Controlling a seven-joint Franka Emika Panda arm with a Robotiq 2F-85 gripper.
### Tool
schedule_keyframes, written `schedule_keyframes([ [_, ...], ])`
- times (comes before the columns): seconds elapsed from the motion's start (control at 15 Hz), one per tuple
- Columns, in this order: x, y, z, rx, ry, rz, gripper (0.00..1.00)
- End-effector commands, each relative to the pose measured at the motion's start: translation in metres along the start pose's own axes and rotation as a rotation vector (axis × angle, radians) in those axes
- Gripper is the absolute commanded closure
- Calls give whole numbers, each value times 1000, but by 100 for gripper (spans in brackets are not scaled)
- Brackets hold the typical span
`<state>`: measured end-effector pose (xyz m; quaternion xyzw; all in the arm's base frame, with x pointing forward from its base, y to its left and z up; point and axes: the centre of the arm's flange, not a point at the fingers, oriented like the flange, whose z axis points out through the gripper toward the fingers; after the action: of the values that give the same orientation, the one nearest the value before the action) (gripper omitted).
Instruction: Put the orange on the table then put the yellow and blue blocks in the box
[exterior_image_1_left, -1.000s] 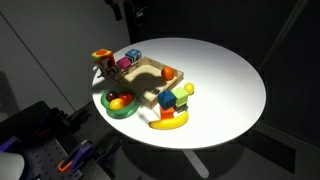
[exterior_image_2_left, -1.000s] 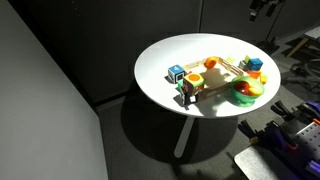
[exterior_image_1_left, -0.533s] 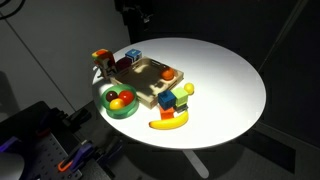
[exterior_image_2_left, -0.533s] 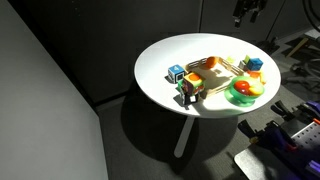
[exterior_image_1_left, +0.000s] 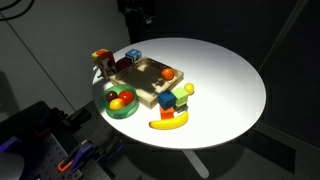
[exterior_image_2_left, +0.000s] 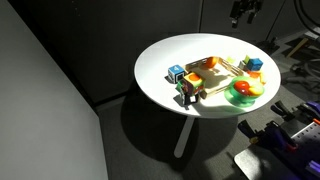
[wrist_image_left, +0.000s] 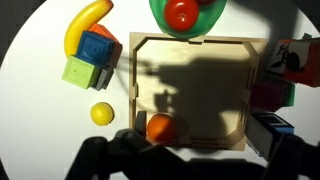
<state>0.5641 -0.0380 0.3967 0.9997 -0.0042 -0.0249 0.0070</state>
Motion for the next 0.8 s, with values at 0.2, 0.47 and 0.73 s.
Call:
schedule_keyframes([
  [0.2, 17, 1, 7, 4, -32, 22, 0],
  [0.47, 41, 3, 30, 4, -77, 12, 0],
  [0.73, 67, 5, 60, 7, -102, 2, 0],
])
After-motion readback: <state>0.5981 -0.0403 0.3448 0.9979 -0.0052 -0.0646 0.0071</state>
